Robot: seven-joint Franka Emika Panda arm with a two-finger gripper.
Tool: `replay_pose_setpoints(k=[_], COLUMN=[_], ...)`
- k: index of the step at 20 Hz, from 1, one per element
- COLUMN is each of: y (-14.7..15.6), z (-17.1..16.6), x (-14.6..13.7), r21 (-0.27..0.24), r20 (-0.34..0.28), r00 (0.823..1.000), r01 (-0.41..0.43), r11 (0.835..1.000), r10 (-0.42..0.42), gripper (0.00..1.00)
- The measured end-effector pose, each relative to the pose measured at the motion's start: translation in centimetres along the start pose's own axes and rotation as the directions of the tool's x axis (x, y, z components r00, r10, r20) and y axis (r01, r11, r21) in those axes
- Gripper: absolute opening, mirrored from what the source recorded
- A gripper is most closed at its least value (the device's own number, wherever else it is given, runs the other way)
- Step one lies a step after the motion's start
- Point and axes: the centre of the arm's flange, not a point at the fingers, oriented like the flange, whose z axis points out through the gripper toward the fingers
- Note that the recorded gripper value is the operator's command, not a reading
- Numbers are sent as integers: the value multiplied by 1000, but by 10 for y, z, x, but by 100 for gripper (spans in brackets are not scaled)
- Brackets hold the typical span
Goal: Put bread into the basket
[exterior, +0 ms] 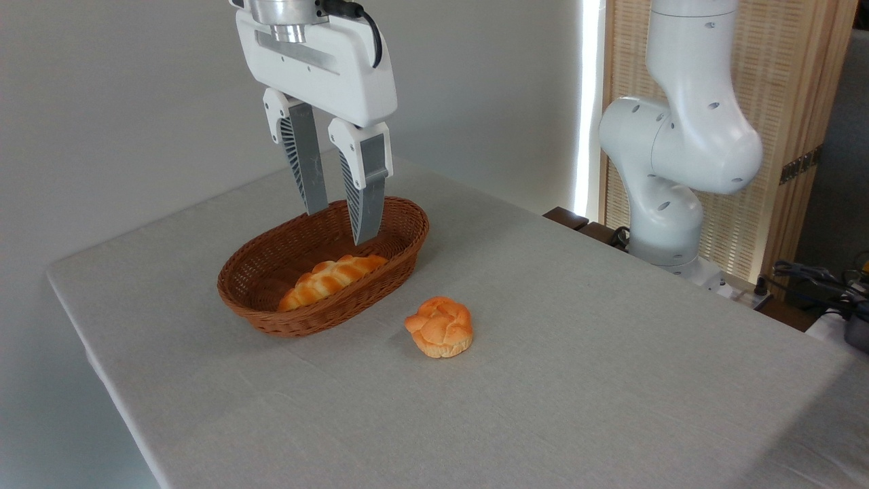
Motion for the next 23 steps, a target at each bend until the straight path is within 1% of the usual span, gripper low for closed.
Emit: replay_pose_setpoints(k=[5, 9, 23], y=[-1, 2, -2], z=[4, 5, 3], x=[1, -1, 1], r21=[-6, -37, -28], r20=[10, 48, 52], r00=[1000, 999, 999], r01=[12, 14, 13], r11=[1000, 999, 1000], r10=[-12, -12, -12], gripper=[100, 100, 100])
